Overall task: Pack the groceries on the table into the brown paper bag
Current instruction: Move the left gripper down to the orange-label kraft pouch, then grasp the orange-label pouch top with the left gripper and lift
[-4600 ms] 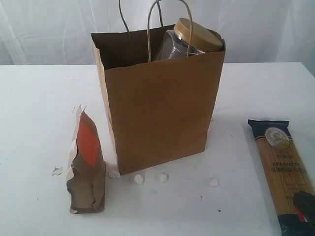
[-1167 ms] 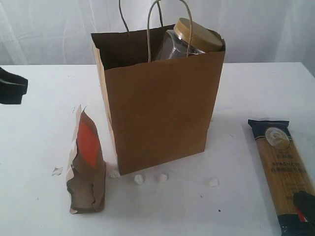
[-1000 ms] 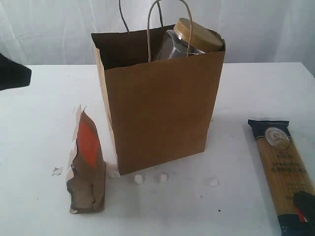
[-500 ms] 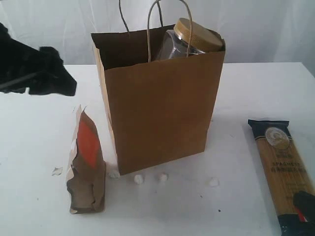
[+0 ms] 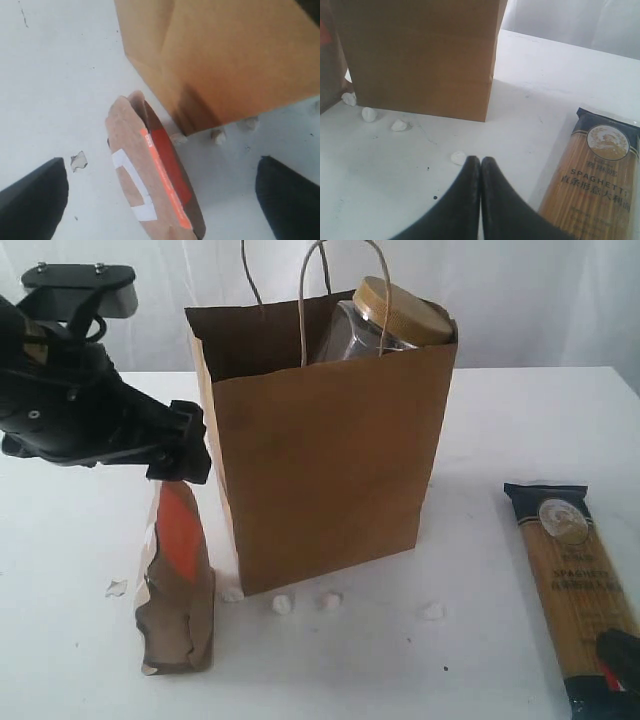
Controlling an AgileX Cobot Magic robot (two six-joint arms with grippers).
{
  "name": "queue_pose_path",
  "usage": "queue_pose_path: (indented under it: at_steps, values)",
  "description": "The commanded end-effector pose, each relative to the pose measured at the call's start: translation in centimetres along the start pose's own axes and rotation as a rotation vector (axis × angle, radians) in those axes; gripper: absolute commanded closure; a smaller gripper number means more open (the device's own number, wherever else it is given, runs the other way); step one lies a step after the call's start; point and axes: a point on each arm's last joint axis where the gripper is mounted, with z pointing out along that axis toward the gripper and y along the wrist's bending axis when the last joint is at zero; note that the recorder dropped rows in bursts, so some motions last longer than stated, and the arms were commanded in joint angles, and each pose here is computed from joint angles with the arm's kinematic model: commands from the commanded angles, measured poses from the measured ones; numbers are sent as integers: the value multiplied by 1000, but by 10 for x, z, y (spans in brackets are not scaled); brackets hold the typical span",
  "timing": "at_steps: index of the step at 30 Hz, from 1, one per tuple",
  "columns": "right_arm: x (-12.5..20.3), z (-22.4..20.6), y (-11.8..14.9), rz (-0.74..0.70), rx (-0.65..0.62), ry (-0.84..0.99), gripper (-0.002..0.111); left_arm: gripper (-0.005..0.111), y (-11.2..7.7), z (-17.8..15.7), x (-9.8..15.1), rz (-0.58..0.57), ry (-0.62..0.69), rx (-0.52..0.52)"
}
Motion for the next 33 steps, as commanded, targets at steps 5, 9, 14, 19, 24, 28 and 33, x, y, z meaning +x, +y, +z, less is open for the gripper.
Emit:
queue_pose_path:
  at_steps: [5, 9, 14, 19, 24, 28, 33]
  values:
    - [1, 0, 0, 1, 8, -9, 108, 3, -3, 20, 0, -41, 68, -33]
    - [1, 0, 0, 1, 8, -9, 108, 4, -3, 35, 2, -54, 130, -58]
    - [1, 0, 0, 1, 8, -9, 108, 21, 4, 67, 33, -84, 194, -91]
    - [1, 0, 0, 1, 8, -9, 108, 70, 7, 69, 34, -81, 186, -109]
    - [1, 0, 0, 1, 8, -9, 108, 107, 6, 66, 31, 4, 151, -93]
    - [1, 0, 0, 1, 8, -9, 108, 107, 8, 46, 30, 16, 111, -81]
    - [1, 0, 0, 1, 8, -9, 108, 107, 12, 25, 32, 36, 86, -88]
